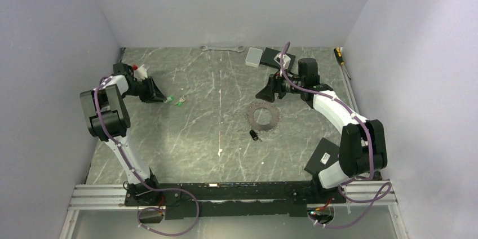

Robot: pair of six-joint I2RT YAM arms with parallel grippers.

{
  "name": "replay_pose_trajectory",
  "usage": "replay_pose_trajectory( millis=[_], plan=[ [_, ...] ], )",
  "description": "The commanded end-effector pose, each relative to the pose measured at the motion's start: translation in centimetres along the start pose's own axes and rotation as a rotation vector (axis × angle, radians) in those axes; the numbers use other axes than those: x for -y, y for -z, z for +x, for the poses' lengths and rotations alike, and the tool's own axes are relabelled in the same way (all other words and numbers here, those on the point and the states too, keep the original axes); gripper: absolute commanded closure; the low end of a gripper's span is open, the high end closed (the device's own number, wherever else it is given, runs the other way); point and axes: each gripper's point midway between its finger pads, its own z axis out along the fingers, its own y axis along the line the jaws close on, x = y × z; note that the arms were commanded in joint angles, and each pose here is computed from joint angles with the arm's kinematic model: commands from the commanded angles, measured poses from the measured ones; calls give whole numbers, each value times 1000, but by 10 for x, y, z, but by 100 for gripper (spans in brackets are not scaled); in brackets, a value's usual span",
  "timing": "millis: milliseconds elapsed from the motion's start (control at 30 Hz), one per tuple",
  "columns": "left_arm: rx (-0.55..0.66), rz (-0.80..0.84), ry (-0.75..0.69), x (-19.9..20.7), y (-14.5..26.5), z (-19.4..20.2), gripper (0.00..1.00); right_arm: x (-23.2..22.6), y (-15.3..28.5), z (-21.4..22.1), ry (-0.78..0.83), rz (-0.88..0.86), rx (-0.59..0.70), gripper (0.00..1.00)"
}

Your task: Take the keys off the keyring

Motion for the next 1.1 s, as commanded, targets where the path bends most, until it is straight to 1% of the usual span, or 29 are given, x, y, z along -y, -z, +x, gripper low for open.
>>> replay_pose_trajectory(
  millis=[0,33,100,200,300,433,467,500,533,567,633,733,800,833,867,900,967,1067],
  plan=[
    [9,-10,3,0,0,-1,97,-2,0,-6,38,-27,25,28],
    [7,-14,5,0,1,-1,92,-3,0,-6,37,-27,25,28],
    [-3,-18,10,0,2,3,85,-3,0,-7,38,-28,26,28],
    [-7,-49,17,0,8,6,71,-3,0,-7,38,-29,26,27],
    [9,-97,7,-2,17,6,60,-4,0,-7,38,-32,26,27],
    [15,-135,-19,-2,26,4,44,-5,0,-6,36,-36,24,27],
    [18,-138,-25,-1,28,3,36,-5,0,-6,36,-38,24,27],
    [21,-136,-28,1,30,2,32,-5,1,-5,37,-38,24,27],
    [23,-126,-68,4,33,-1,21,-6,1,-5,39,-39,24,27],
    [26,-110,-86,9,36,-3,17,-6,2,-6,42,-37,27,26],
    [31,-86,-126,23,42,-9,13,-6,4,-7,46,-31,30,25],
    [10,-91,-210,45,45,-12,10,-2,8,-10,45,-12,37,23],
    [9,-96,-296,64,46,-16,8,1,13,-13,47,9,46,19],
    [11,-96,-348,75,48,-19,2,3,15,-15,50,21,51,16],
    [19,-103,-410,85,51,-23,1,4,18,-17,52,31,56,13],
    [33,-118,-469,95,55,-29,1,5,21,-19,51,46,59,10],
    [67,-113,-579,116,61,-39,0,12,28,-21,89,82,62,6],
    [128,-82,-655,147,71,-53,1,25,44,-22,108,156,73,1]
  ],
)
